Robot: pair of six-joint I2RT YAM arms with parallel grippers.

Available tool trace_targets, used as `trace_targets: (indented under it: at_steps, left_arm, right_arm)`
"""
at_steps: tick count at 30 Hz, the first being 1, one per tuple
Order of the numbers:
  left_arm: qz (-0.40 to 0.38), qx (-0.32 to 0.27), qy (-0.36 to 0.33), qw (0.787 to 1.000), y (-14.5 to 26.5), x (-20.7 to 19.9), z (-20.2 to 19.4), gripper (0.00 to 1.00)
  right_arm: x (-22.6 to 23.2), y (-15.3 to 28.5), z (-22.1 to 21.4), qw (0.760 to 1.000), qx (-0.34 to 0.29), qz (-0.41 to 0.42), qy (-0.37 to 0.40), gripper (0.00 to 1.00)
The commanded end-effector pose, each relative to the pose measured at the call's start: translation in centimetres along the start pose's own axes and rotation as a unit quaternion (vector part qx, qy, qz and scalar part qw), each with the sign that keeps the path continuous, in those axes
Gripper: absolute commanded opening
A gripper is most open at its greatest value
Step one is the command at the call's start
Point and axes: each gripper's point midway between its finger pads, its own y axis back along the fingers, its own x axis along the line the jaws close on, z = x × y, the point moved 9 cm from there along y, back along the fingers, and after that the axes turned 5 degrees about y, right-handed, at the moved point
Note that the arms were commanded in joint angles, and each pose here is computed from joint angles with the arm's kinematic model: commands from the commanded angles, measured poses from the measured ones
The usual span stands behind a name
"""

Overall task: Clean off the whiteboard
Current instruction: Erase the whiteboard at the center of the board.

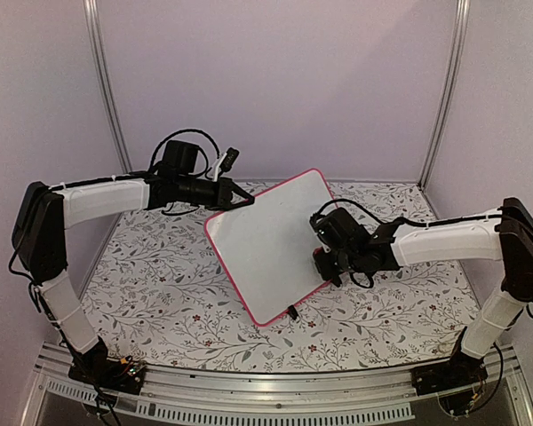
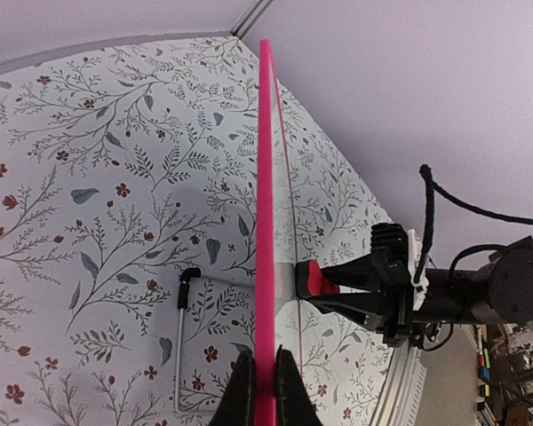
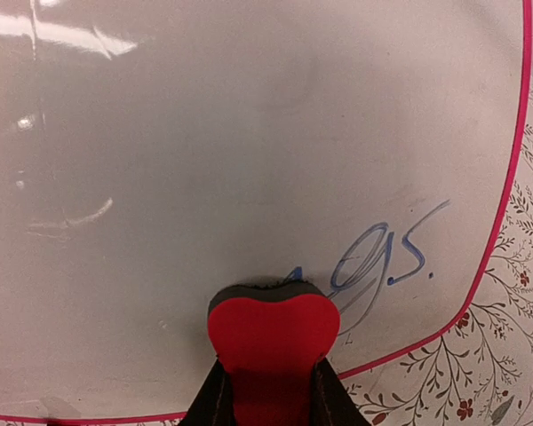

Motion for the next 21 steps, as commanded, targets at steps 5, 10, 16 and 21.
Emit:
trace_targets:
  at_steps: [5, 10, 16, 21]
  left_arm:
    - [0.02, 0.022, -0.005, 1.0, -1.5, 0.7, -1.4, 0.0]
    - [0.02, 0.023, -0.005, 1.0, -1.6, 0.7, -1.4, 0.0]
    - [0.021, 0.023, -0.004, 1.0, -1.6, 0.7, -1.4, 0.0]
    - [0.021, 0.023, -0.004, 1.0, -1.6, 0.7, -1.4, 0.0]
  right_arm:
    - [0.2, -0.9, -3.2, 0.998, 0.058, 0.024, 0.001, 0.0]
    - [0.3, -0.7, -3.7, 0.998, 0.063, 0.028, 0.0, 0.0]
    - [0.7, -0.5, -4.3, 0.997, 0.071, 0.029, 0.007, 0.0]
    - [0.8, -0.3, -4.7, 0.997, 0.077, 0.025, 0.01, 0.0]
